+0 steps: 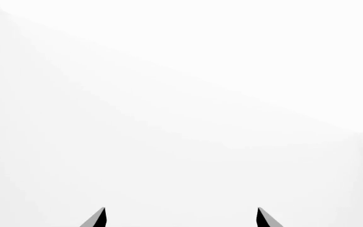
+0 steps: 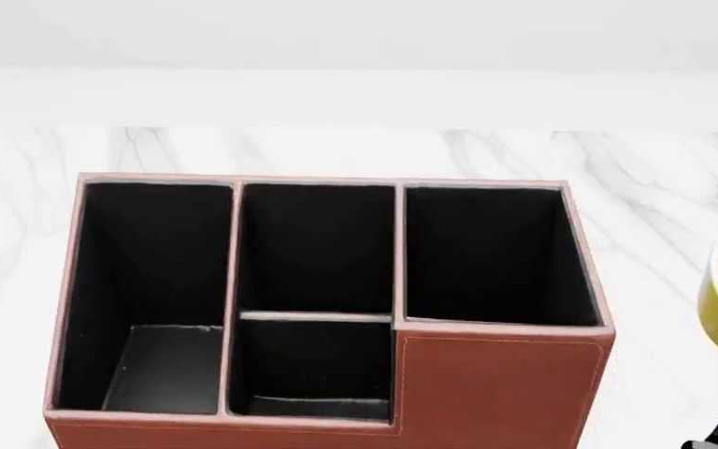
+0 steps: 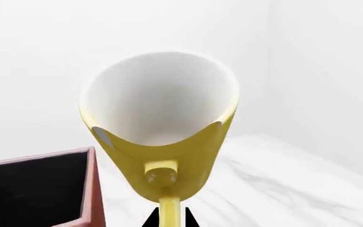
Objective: Pick up the yellow and white mug and place it to the right of the caddy.
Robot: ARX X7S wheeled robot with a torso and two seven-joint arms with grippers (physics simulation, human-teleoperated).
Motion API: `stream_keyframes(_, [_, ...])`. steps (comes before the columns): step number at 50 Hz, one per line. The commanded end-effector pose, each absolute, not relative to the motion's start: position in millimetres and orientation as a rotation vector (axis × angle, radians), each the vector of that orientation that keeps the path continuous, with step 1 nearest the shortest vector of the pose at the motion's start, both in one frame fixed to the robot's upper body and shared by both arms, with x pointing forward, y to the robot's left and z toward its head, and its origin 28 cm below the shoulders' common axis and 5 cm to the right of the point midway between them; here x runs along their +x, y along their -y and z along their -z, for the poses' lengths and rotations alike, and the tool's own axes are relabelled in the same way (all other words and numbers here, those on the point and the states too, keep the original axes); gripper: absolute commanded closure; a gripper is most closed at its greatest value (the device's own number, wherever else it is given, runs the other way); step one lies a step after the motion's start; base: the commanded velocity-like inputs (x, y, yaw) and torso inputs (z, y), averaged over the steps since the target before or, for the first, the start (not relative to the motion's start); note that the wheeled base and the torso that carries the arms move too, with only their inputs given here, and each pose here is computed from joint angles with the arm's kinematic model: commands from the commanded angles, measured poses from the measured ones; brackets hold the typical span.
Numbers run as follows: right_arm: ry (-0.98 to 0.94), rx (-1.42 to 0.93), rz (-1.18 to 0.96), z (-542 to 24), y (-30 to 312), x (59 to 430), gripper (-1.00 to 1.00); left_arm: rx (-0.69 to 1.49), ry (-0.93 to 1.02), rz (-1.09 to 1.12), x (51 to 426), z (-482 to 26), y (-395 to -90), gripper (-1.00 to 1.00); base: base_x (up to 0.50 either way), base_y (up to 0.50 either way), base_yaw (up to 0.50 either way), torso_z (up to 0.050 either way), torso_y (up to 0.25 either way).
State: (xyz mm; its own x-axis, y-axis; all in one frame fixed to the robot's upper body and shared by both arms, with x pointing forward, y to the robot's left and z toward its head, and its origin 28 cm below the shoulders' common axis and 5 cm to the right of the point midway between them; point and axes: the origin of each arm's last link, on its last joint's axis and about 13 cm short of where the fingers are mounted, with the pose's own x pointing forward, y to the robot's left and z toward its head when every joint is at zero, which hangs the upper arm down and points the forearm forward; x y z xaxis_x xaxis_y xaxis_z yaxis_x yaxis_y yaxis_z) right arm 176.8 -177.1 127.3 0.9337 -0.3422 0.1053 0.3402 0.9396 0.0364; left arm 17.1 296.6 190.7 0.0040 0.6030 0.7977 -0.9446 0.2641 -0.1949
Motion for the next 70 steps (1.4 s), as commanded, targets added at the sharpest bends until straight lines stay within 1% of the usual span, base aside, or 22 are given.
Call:
stream_keyframes(1, [0.074, -0.021, 0.345, -120, 182, 194, 1.00, 0.463, 0.932, -1.280, 17, -190, -296, -1.00, 0.00, 0.00, 0.00, 0.000, 0.000])
stream_keyframes(10, [0.011, -0.029, 0.347, -105, 187, 204, 1.00, 0.464, 0.932, -1.280, 18, -190, -296, -1.00, 0.00, 0.00, 0.00, 0.000, 0.001])
stream_keyframes(15, [0.007, -0.024, 0.342, -100, 188, 207, 1.00, 0.464, 0.932, -1.280, 18, -190, -296, -1.00, 0.00, 0.00, 0.00, 0.000, 0.000])
stream_keyframes(51, [-0.146, 0.066, 0.374, -47, 206, 218, 1.00, 0.466, 0.932, -1.276, 18, -190, -296, -1.00, 0.00, 0.00, 0.00, 0.000, 0.001])
stream_keyframes(70, [-0.201, 0.098, 0.386, -26, 209, 221, 1.00, 0.467, 0.931, -1.275, 18, -190, -296, -1.00, 0.00, 0.00, 0.00, 0.000, 0.001])
